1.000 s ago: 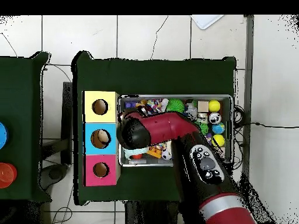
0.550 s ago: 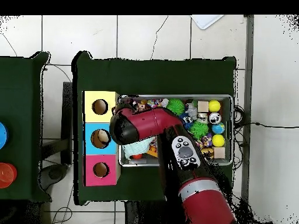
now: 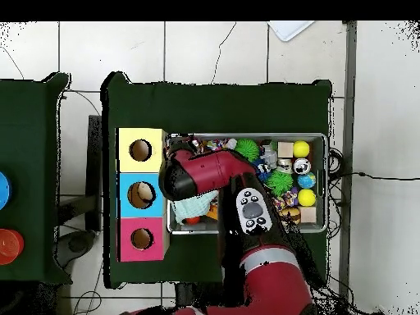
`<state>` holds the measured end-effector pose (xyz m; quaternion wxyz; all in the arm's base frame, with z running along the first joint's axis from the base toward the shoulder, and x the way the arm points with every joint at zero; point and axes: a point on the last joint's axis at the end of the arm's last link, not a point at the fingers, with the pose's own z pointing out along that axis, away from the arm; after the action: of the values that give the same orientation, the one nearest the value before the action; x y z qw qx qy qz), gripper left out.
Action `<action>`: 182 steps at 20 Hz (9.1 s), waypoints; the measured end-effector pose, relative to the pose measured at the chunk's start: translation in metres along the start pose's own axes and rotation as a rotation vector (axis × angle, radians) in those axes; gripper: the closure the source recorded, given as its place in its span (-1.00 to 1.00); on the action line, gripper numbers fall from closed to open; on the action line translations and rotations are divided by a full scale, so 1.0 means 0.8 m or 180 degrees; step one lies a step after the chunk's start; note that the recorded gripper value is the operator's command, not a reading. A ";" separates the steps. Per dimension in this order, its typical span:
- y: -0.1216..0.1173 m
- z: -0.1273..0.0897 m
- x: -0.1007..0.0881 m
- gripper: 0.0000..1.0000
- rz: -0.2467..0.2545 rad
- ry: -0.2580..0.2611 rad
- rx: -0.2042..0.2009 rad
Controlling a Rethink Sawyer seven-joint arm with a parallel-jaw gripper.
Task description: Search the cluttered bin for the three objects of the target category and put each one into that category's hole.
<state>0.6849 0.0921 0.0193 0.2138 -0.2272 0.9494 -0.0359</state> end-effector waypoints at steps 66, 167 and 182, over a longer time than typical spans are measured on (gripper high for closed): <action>-0.070 0.052 0.067 1.00 0.0861 0.0527 -0.0168; -0.072 0.059 0.092 -1.00 0.0427 0.0184 0.0231; -0.059 0.015 0.055 -1.00 0.0823 0.0524 -0.0108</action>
<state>0.6742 0.0306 -0.0008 0.1342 -0.1029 0.9855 -0.0106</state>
